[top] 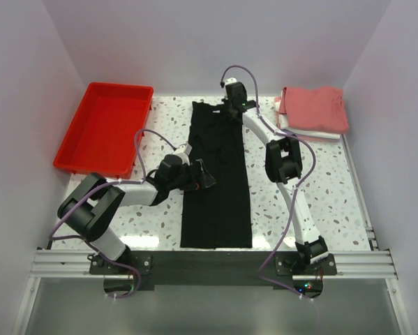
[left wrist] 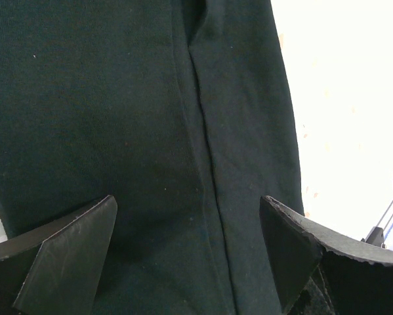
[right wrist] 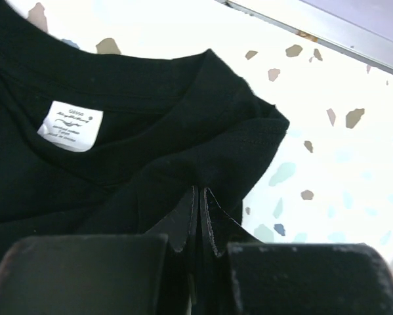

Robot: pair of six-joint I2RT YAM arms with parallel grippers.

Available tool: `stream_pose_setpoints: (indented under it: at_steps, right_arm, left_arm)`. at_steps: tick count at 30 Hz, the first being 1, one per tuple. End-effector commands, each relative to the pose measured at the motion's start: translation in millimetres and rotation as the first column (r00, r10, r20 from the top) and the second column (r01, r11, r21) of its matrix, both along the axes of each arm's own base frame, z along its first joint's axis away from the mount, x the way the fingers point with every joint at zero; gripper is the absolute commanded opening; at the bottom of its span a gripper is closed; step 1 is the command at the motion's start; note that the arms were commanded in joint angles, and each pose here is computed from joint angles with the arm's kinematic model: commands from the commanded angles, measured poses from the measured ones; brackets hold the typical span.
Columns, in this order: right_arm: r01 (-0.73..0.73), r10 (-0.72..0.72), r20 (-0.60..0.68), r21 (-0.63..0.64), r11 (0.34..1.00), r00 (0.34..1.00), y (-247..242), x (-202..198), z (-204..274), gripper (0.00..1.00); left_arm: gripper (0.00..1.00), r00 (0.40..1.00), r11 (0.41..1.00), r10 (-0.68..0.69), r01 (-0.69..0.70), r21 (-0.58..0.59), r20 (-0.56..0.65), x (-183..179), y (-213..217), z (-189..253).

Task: Fold and stack the t-shirts
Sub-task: Fold the tshirt

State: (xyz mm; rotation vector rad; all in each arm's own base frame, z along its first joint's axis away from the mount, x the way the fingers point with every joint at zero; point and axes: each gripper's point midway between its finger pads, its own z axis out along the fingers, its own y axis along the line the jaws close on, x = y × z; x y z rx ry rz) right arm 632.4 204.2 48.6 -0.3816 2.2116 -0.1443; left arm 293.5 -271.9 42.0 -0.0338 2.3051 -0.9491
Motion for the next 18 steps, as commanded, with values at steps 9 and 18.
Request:
stream_pose_setpoints:
  at_steps: [9, 18]
  right_arm:
    - [0.076, -0.075, 0.106, -0.001, 0.997, 0.992, -35.9, 20.0, 56.4, 0.00]
    - [0.092, -0.089, 0.141, -0.012, 0.996, 0.986, -43.3, 21.3, 70.3, 0.99]
  left_arm:
    - [0.95, 0.996, 0.998, 0.028, -0.023, 0.063, -0.085, -17.7, 17.9, -26.3]
    - [0.96, 0.998, 0.999, 0.013, -0.011, 0.036, -0.054, -13.9, 12.4, -13.0]
